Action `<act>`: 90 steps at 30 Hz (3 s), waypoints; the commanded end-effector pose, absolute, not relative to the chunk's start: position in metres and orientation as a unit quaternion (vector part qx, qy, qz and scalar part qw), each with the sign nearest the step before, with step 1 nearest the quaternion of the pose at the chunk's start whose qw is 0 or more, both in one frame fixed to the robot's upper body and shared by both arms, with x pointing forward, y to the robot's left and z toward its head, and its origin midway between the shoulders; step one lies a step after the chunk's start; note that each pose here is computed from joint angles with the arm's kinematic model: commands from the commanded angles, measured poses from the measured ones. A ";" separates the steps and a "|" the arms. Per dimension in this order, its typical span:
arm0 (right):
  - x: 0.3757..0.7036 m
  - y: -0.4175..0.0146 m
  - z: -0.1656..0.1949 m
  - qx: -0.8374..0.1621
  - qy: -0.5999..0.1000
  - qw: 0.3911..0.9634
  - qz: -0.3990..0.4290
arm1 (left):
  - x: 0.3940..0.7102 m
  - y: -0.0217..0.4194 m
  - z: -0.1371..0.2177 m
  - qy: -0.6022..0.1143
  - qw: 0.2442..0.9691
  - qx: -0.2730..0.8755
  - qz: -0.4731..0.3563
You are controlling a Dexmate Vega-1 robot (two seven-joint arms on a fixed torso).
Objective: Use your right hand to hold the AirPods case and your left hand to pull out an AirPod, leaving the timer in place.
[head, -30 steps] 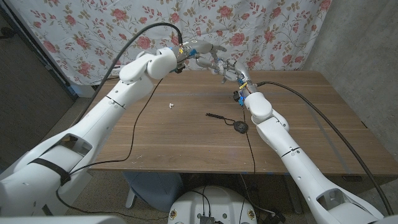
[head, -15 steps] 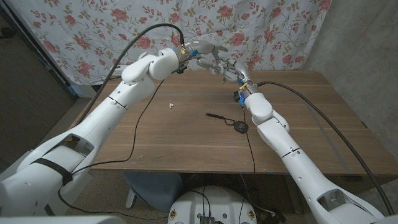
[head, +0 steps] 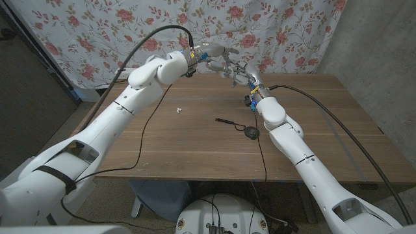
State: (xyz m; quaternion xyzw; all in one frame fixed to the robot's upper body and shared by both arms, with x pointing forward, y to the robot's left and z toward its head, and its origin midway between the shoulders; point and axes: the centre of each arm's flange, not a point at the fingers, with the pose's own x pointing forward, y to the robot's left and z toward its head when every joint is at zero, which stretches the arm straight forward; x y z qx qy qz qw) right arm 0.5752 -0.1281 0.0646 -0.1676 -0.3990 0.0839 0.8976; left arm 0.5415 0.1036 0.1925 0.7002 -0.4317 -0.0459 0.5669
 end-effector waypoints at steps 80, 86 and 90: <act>0.567 -0.132 0.064 -0.149 -0.397 0.899 0.105 | 0.540 0.098 0.180 -0.457 0.541 0.706 -0.019; 0.568 -0.132 0.064 -0.151 -0.397 0.899 0.106 | 0.541 0.098 0.180 -0.460 0.542 0.703 -0.020; 0.569 -0.132 0.064 -0.151 -0.397 0.899 0.105 | 0.542 0.099 0.180 -0.459 0.542 0.704 -0.019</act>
